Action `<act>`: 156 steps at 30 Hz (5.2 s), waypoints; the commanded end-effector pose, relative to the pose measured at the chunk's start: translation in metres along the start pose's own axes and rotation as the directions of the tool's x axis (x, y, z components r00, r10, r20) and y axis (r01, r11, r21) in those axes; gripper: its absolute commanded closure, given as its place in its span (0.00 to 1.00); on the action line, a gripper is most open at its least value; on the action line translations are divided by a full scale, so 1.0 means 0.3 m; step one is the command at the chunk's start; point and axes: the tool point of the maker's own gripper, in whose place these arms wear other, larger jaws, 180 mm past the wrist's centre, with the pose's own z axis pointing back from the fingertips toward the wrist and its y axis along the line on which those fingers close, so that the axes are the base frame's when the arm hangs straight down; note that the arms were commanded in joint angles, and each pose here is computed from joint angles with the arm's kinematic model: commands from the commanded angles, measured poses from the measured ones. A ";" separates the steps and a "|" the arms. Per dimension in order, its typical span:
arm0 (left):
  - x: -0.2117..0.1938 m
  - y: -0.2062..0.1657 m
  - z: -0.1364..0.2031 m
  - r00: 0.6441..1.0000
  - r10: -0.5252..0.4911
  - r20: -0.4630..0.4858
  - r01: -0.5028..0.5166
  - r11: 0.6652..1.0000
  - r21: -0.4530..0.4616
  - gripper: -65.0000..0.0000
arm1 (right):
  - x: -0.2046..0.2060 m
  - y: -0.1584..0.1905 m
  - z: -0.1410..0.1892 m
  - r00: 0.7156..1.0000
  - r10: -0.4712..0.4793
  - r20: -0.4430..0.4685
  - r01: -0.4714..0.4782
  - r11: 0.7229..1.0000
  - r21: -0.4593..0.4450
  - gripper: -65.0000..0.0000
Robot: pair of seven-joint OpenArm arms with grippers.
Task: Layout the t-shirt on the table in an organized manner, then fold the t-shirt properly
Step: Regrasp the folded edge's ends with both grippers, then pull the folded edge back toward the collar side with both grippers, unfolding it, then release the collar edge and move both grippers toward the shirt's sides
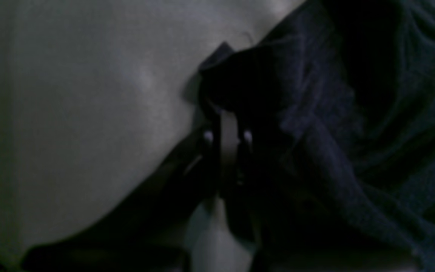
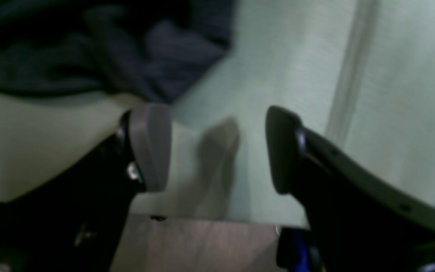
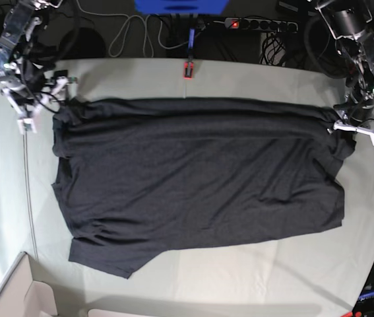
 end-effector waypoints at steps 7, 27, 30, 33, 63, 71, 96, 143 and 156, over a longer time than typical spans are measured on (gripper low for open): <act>0.045 0.004 0.003 0.999 -0.008 0.032 0.008 1.000 -0.002 1.00 | 0.073 0.042 -0.006 0.998 0.044 0.054 -0.046 0.999 0.029 0.38; 0.047 0.009 0.003 0.999 -0.008 0.032 0.008 1.000 0.002 1.00 | 0.048 0.069 -0.073 1.000 0.004 0.012 -0.005 0.997 0.081 0.92; 0.052 0.008 0.004 0.999 -0.009 0.034 0.009 1.000 0.003 1.00 | 0.053 0.059 -0.067 1.000 0.007 0.018 -0.009 0.997 0.073 1.00; 0.041 0.021 0.014 1.000 -0.019 0.019 0.018 1.000 0.009 1.00 | 0.058 0.027 -0.032 0.999 0.032 0.031 -0.033 0.999 0.038 1.00; 0.159 0.121 0.240 0.994 -0.088 -0.065 0.095 0.990 0.103 1.00 | 0.022 -0.040 0.177 0.992 0.106 0.071 -0.098 0.989 -0.106 1.00; 0.063 0.179 0.276 0.986 -0.098 -0.134 0.115 0.985 0.129 1.00 | -0.080 -0.036 0.154 0.997 0.083 -0.005 -0.083 0.993 -0.080 1.00; 0.008 0.343 0.368 0.988 -0.027 -0.149 0.063 0.968 0.242 1.00 | -0.264 -0.027 0.184 0.995 0.039 -0.093 -0.045 0.997 -0.066 1.00; 0.151 0.326 0.353 0.990 0.137 0.021 -0.139 0.974 0.179 0.49 | -0.126 -0.274 0.237 0.999 -0.030 0.020 0.034 0.967 -0.252 0.49; 0.545 0.001 0.109 0.974 0.003 0.227 -0.024 0.996 0.088 0.33 | 0.322 -0.146 -0.012 0.975 0.213 0.063 -0.197 0.962 -0.188 0.48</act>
